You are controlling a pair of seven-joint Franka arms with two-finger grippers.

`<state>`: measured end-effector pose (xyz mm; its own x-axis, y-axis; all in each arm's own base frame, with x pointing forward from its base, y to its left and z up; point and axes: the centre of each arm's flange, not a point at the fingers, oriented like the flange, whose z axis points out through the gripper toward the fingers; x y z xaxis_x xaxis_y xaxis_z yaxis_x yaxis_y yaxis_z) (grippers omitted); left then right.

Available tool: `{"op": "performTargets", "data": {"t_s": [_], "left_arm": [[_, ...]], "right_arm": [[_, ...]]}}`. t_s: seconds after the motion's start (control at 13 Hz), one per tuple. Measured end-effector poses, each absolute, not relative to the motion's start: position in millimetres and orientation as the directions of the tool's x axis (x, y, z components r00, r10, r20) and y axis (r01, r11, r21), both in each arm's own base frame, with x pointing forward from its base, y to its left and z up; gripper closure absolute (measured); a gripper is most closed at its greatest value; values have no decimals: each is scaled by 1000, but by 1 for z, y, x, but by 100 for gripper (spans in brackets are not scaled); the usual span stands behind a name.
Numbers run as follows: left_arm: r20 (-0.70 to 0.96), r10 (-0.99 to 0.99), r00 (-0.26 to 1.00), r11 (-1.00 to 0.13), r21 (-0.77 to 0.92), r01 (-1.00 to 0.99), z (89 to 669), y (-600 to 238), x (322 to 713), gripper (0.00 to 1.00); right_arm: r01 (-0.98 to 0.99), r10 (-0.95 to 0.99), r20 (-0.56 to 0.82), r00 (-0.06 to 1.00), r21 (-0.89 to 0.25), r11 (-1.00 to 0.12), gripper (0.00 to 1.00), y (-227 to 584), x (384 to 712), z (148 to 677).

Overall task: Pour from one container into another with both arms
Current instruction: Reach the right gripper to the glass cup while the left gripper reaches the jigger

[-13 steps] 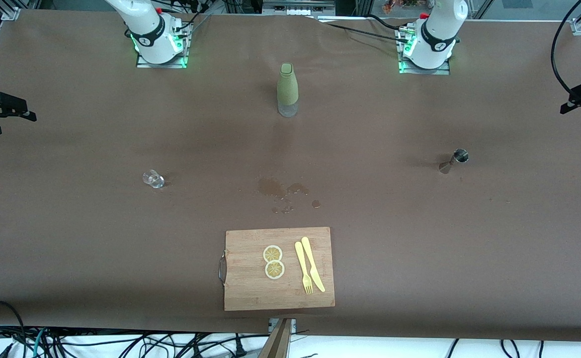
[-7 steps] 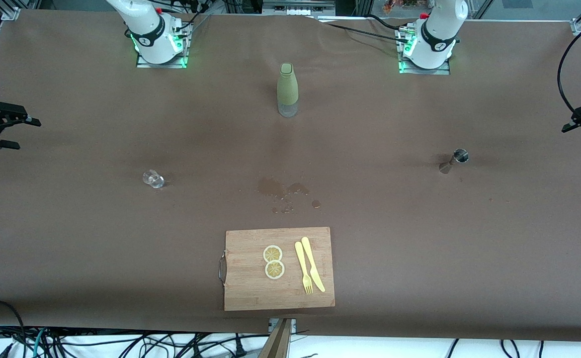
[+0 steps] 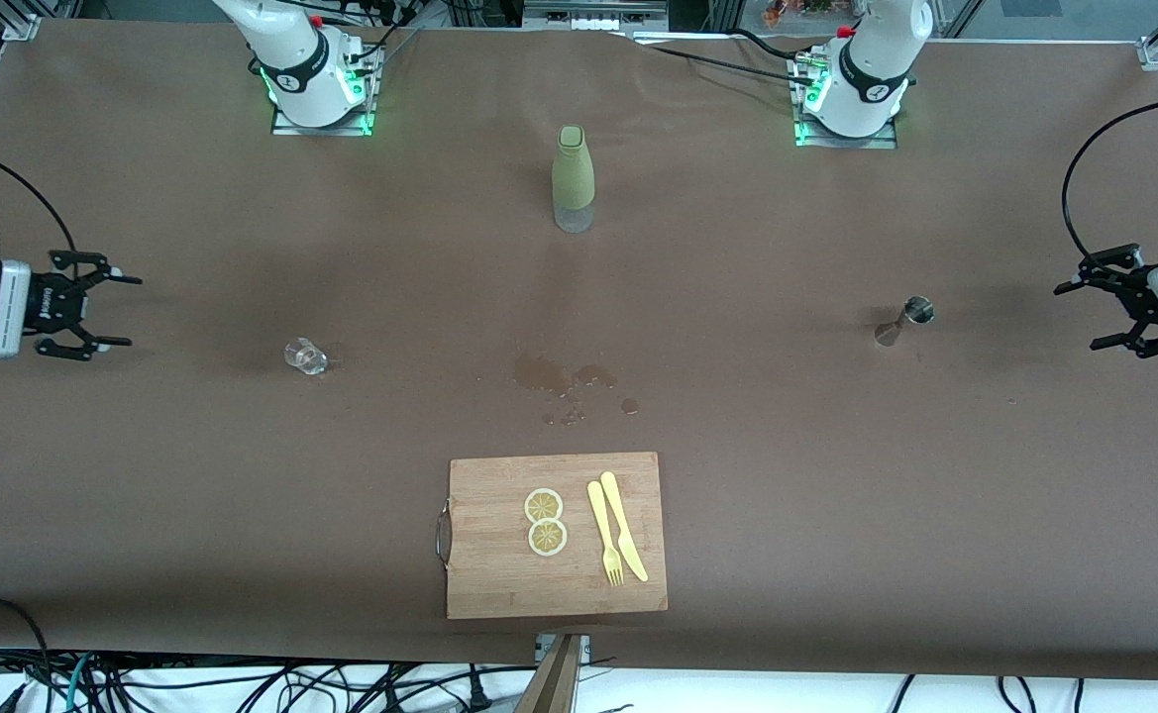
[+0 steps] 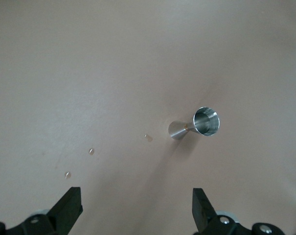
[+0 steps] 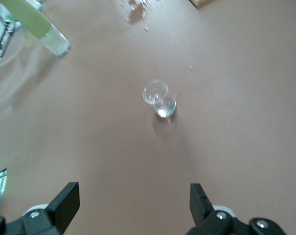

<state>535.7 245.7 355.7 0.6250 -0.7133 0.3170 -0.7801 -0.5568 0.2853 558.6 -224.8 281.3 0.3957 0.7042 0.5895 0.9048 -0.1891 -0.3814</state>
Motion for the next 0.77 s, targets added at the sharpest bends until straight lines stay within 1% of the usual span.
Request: {"op": "performTargets", "data": {"t_s": [0.15, 0.31, 0.54, 0.77], "left_arm": [[405, -723, 560, -484, 282, -828, 325, 257, 531, 0], [469, -734, 492, -418, 258, -871, 295, 269, 527, 0], [552, -751, 363, -309, 193, -931, 266, 275, 522, 0], [653, -732, 196, -168, 106, -980, 222, 262, 511, 0]], "right_arm": [[934, 639, 697, 327, -342, -104, 0, -211, 562, 244], [951, 590, 762, 266, -308, -31, 0, -191, 565, 203], [967, 522, 835, 175, -246, 69, 0, -147, 577, 166], [973, 456, 882, 117, -194, 125, 0, -114, 584, 134]]}}
